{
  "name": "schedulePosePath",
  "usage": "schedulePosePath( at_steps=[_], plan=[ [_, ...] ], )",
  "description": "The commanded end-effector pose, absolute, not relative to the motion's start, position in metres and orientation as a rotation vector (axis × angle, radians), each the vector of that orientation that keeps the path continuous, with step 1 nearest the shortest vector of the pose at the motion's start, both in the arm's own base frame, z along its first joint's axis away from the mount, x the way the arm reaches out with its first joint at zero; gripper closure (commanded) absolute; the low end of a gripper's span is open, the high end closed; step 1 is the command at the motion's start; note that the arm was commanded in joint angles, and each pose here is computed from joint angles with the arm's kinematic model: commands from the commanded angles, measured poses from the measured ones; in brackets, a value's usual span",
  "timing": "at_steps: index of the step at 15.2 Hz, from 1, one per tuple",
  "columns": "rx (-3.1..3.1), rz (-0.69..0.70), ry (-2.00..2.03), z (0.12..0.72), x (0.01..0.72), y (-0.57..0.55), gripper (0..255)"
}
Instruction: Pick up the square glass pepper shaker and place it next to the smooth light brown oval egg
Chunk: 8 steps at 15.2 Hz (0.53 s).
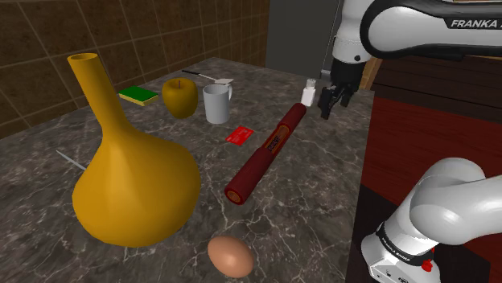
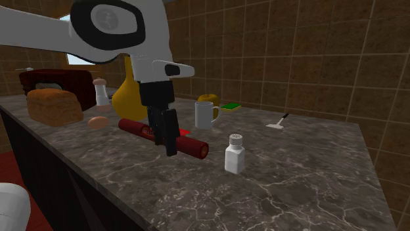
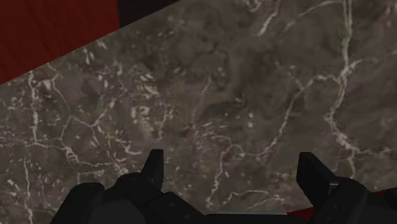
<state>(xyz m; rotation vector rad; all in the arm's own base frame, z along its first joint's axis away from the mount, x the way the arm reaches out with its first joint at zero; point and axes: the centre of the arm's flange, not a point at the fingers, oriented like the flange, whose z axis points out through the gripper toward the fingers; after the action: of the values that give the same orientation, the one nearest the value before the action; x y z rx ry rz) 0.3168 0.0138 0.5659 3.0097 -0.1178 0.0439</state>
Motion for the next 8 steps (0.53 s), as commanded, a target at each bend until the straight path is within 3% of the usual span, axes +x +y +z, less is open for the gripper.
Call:
schedulePosePath(
  at_steps=[1,8],
  plan=[
    [3.010,0.044,-0.118,0.566,0.317,0.014,0],
    [3.050,-0.106,-0.143,0.581,0.414,-0.033,0]
  ],
)
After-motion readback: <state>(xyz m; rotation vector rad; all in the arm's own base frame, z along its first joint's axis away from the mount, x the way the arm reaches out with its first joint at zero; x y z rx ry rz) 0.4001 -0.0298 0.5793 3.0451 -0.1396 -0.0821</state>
